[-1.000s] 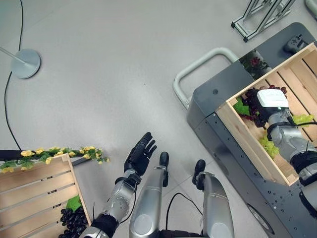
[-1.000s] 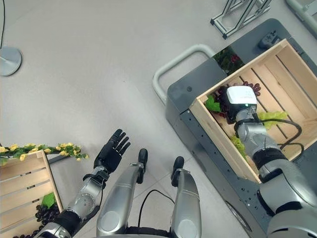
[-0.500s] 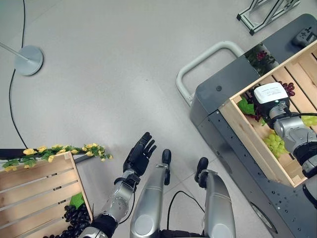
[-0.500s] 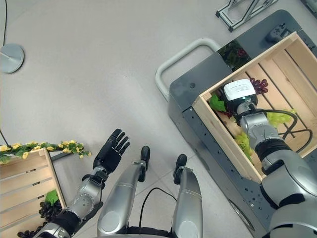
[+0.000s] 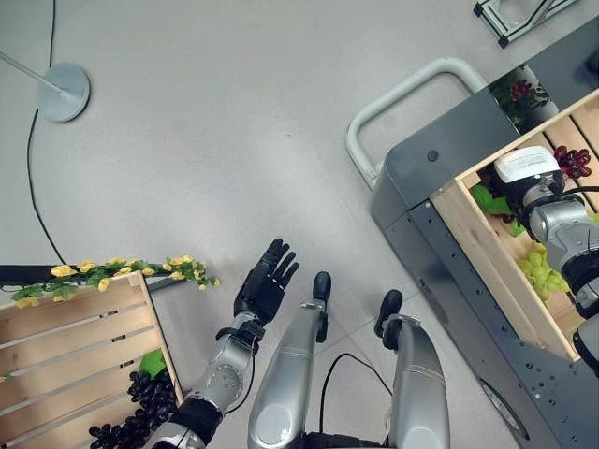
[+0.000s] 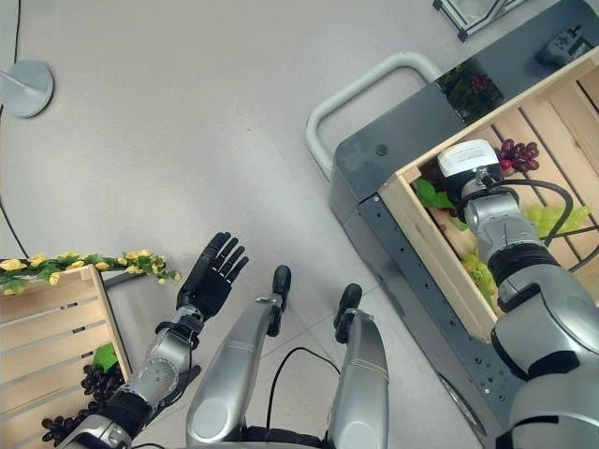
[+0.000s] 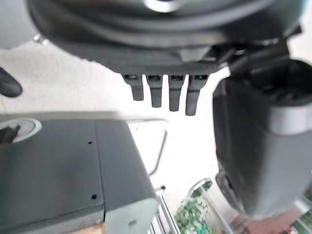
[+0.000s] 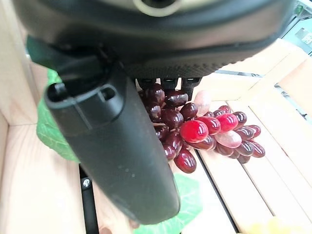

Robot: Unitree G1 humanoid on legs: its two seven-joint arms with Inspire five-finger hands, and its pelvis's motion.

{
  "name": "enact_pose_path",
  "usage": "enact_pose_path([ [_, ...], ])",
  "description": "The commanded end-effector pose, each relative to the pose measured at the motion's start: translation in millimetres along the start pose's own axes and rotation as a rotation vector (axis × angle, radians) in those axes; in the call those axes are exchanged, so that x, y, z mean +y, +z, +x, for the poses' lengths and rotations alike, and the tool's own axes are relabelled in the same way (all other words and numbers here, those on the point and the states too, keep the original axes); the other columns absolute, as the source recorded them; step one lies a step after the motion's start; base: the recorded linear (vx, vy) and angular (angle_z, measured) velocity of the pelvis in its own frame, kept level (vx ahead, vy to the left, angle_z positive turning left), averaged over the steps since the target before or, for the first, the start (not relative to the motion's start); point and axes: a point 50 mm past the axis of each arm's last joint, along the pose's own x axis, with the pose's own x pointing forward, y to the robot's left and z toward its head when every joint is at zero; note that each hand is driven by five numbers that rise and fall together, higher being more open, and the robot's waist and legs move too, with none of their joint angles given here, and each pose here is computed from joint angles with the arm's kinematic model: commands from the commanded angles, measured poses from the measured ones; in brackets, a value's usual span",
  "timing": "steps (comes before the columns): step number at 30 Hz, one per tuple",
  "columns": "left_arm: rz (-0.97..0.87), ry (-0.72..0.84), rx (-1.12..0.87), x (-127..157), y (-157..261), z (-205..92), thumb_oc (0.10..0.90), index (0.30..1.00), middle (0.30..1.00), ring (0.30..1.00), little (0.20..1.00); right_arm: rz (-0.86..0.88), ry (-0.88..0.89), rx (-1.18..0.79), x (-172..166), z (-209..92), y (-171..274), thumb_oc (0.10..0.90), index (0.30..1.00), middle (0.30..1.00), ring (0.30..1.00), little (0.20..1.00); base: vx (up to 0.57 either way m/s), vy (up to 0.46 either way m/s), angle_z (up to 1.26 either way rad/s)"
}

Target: Pick up the fruits from the basket on one side to the basket on the other side

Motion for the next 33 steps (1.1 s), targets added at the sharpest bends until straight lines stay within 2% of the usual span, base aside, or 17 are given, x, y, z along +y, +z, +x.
enact_pose_path([
  [1, -0.020, -0.163, -0.069, -29.4, 10.0, 3.2, 0.800, 0.900, 0.900, 0.900, 0.900, -0.035, 0.083, 0.148, 4.6, -6.3, -44.4, 0.400, 0.300, 0.300, 0.300, 0.300, -0.03, 0.023, 0.01],
  [6, -0.034, -0.159, -0.073, -30.7, 10.0, 4.6, 0.800, 0.900, 0.900, 0.900, 0.900, 0.036, -0.056, 0.136, -11.1, -4.7, -43.1, 0.400, 0.300, 0.300, 0.300, 0.300, -0.04, 0.027, 0.01],
  [15, -0.020, -0.129, -0.085, -25.1, 10.2, 0.0, 0.800, 0.900, 0.900, 0.900, 0.900, 0.171, -0.167, 0.119, -10.3, -10.0, -46.0, 0.400, 0.300, 0.300, 0.300, 0.300, -0.03, 0.037, -0.04],
  [25, 0.026, -0.090, -0.060, -16.8, 5.1, -6.2, 0.800, 0.900, 0.900, 0.900, 0.900, 0.314, -0.248, 0.155, 13.2, -24.2, -56.3, 0.400, 0.300, 0.300, 0.300, 0.300, 0.02, 0.014, -0.03],
  [27, 0.092, -0.080, -0.039, -16.0, 3.5, -7.4, 0.800, 0.900, 0.900, 0.900, 0.900, 0.339, -0.250, 0.169, 19.2, -27.7, -59.4, 0.400, 0.300, 0.300, 0.300, 0.300, 0.05, 0.008, -0.07],
  [28, 0.237, -0.087, -0.014, -16.2, 2.0, -8.4, 0.800, 0.900, 0.900, 0.900, 0.900, 0.391, -0.259, 0.191, 24.6, -31.1, -63.1, 0.400, 0.300, 0.300, 0.300, 0.300, 0.08, 0.011, -0.05],
  [30, 0.313, -0.099, -0.004, -16.7, 0.7, -9.2, 0.800, 0.900, 0.900, 0.900, 0.900, 0.420, -0.265, 0.204, 27.1, -32.9, -65.4, 0.400, 0.300, 0.300, 0.300, 0.300, 0.05, 0.014, 0.05],
  [31, 0.516, -0.113, 0.011, -17.8, 0.2, -11.4, 0.800, 0.900, 0.900, 0.900, 0.900, 0.501, -0.280, 0.233, 33.0, -37.3, -69.6, 0.400, 0.300, 0.300, 0.300, 0.300, 0.05, 0.043, 0.02],
  [33, 0.599, -0.121, 0.029, -17.7, -0.9, -13.0, 0.800, 0.900, 0.900, 0.900, 0.900, 0.534, -0.283, 0.241, 38.1, -40.7, -71.2, 0.400, 0.300, 0.300, 0.300, 0.300, 0.13, 0.048, -0.07],
])
